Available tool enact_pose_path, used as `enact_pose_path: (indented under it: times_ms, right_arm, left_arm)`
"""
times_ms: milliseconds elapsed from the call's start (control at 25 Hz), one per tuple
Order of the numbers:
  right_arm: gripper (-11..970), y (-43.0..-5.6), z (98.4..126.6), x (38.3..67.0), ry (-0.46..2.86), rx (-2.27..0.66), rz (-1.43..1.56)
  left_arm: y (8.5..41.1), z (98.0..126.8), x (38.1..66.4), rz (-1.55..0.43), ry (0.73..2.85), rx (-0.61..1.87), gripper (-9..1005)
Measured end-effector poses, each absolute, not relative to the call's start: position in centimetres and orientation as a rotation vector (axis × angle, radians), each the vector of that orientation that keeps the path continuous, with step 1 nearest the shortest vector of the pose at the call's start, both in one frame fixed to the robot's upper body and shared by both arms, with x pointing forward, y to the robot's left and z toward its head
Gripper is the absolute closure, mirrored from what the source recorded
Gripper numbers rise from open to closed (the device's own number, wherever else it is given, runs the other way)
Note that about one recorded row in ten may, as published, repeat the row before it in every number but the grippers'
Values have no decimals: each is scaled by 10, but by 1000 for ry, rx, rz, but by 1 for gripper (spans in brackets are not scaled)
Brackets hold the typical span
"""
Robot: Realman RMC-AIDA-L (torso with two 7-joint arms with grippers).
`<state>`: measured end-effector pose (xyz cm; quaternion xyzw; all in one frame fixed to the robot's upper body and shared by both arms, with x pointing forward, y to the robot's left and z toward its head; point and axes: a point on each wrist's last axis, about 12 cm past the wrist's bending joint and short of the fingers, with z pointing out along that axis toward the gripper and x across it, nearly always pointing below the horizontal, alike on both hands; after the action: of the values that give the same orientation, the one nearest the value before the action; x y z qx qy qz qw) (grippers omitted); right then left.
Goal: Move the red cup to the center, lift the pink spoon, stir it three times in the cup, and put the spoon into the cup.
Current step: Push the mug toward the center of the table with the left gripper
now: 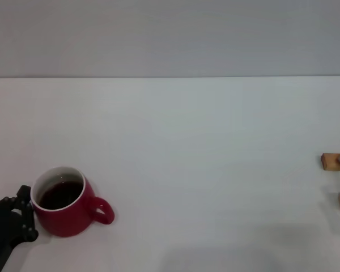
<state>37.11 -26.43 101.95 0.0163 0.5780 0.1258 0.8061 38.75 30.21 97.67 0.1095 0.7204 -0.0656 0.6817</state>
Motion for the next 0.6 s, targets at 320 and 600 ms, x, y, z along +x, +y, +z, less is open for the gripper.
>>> enact_pose_path:
  times_ms: [320,600]
  right_arm:
    - [244,-264,1020,373,1233,32,273]
    - [243,-263,1020,374,1232,31,274]
  left_arm:
    - [289,975,394,-215,1625,298,998]
    - [285,975,396,-224,1625,310,998]
